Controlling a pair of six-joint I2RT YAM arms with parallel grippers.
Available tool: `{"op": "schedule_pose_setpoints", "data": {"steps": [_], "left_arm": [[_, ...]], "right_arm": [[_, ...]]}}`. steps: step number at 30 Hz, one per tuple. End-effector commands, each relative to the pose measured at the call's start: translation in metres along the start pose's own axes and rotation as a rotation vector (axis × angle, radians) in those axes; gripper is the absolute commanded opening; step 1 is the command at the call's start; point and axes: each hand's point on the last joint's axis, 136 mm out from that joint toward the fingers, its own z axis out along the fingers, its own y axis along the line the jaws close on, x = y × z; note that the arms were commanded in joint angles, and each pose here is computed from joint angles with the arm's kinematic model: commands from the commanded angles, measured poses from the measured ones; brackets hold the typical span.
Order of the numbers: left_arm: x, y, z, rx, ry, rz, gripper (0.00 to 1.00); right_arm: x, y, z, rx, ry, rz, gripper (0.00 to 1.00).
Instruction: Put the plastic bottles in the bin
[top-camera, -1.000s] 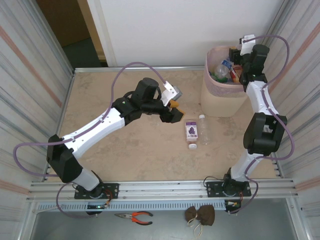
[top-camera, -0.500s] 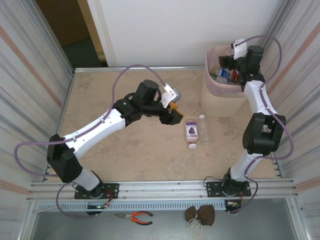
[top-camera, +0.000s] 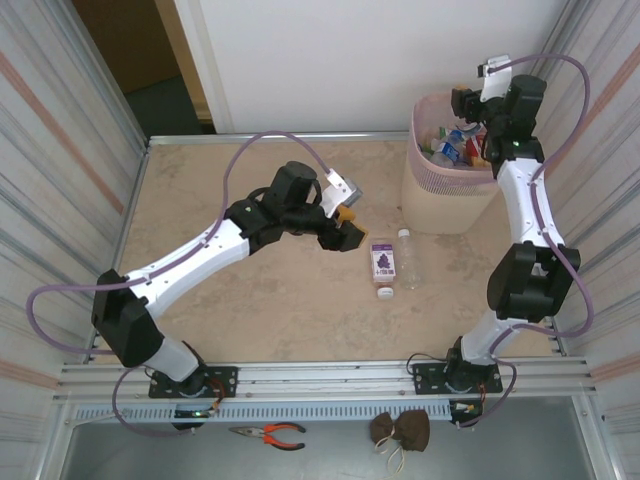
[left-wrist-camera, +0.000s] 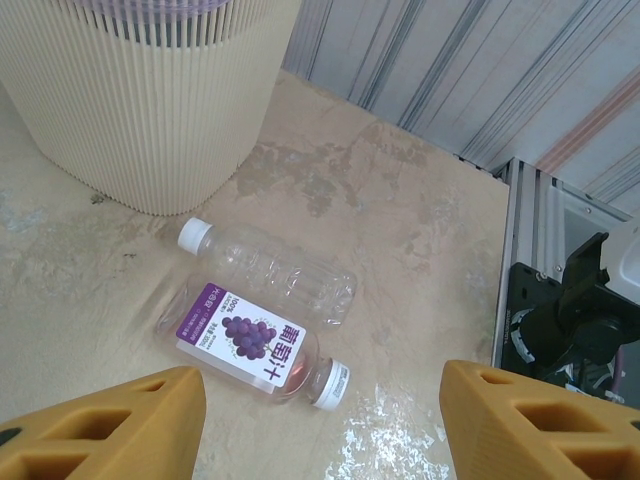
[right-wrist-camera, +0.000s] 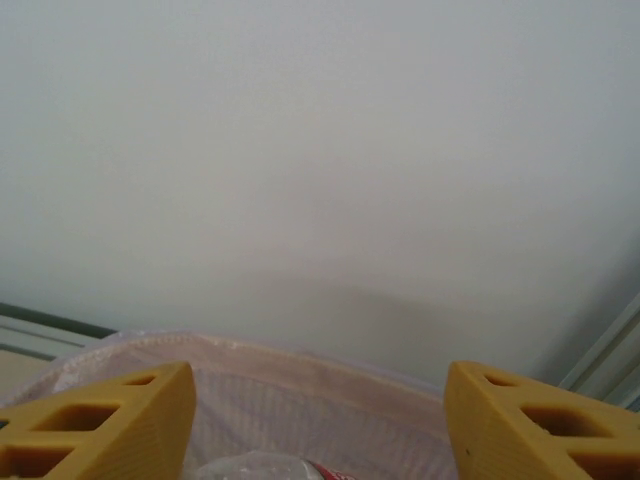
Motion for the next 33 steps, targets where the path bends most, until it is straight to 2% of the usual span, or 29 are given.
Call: {"op": "schedule_pose_setpoints", "data": {"steps": [1,7,12,20,28,33], "left_arm": [[-0.013,-0.007,-0.012,0.013,-0.050,0.011,0.64],[-0.013,-0.006,-0.012,0.011,-0.050,0.004,0.64],[-0.012,-0.006,-0.014,0.006,-0.048,0.004,0.64],[-0.014,-0.008,-0.015,0.013,-0.059,0.001,0.64],[-0.015,-0.010,-0.018,0.014,-0.067,0.001,0.64],[-0.013,-0.008,-0.020,-0.003,-0.069,-0.001,0.64]], "right_arm": [[0.021,-0.005,0.012,-0.018,0.068,0.082,0.56],[0.074,0.012,0.035,-0.078,0.186,0.152,0.53],[0.088,0.020,0.043,-0.087,0.225,0.178,0.55],[0.045,0.029,0.028,-0.161,0.143,0.218,0.69],[-0.011,0.018,-0.021,-0.108,0.071,0.285,0.71],[-0.016,0.023,-0.056,-0.079,0.115,0.357,0.71]]}}
